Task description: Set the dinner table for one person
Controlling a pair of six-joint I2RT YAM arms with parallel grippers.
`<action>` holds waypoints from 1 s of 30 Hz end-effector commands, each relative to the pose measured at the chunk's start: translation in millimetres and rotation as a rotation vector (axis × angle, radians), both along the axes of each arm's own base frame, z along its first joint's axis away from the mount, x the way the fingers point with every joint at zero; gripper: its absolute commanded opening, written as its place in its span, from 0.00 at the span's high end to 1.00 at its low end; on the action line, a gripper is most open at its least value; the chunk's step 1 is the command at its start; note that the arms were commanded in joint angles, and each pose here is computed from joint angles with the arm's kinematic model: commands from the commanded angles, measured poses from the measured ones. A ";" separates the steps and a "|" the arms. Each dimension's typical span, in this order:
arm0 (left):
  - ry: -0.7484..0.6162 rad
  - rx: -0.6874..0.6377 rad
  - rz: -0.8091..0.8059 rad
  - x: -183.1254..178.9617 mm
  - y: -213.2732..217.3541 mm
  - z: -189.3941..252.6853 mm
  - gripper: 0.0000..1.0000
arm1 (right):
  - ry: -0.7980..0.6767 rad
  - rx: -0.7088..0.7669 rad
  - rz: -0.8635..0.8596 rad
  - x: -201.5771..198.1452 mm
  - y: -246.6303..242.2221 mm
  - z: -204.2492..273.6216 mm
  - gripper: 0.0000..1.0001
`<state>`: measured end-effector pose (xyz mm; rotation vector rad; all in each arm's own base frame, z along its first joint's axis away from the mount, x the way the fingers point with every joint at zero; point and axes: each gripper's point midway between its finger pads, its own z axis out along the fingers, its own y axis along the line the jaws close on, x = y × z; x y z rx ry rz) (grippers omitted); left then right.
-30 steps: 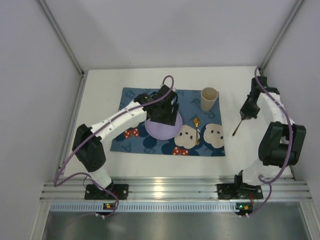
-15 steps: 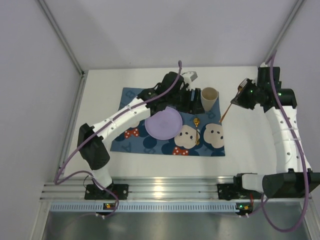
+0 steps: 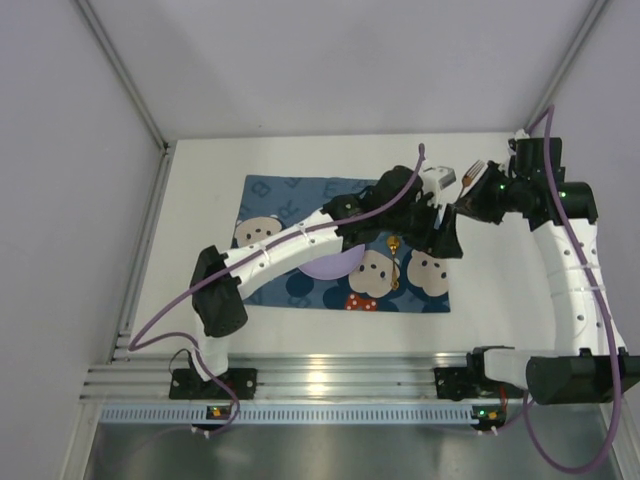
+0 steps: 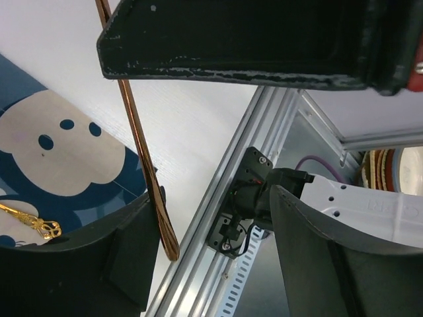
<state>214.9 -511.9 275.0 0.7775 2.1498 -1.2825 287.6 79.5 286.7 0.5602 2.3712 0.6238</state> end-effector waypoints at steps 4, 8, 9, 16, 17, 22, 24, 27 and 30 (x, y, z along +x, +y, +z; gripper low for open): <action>-0.049 0.011 0.095 14.6 -3.8 5.0 0.33 | -0.062 0.053 0.048 -10.8 12.2 32.8 1.00; -0.058 0.031 0.131 20.3 -0.4 2.1 0.67 | -0.054 0.065 0.068 -14.7 15.7 30.8 1.00; -0.057 0.036 0.139 20.9 0.9 1.9 0.78 | -0.050 0.071 0.071 -15.0 16.6 29.7 1.00; -0.114 0.107 0.209 30.7 26.3 2.7 1.00 | -0.052 0.088 0.113 -14.3 22.4 28.5 0.81; -0.127 0.109 0.216 28.8 37.8 7.8 1.00 | -0.070 0.107 0.129 -12.8 26.3 34.0 0.61; -0.154 0.138 0.244 37.3 100.8 11.2 1.00 | -0.164 0.146 0.170 -9.5 35.0 61.8 0.07; -0.151 0.155 0.280 34.8 137.9 9.9 1.00 | -0.195 0.139 0.180 -8.4 35.0 72.7 0.06; -0.107 0.164 0.404 53.9 206.7 4.9 1.00 | -0.217 0.130 0.190 -9.6 35.0 80.4 0.05; -0.030 0.208 0.514 73.0 273.6 -20.7 1.00 | -0.197 0.135 0.193 -10.8 36.1 72.6 0.06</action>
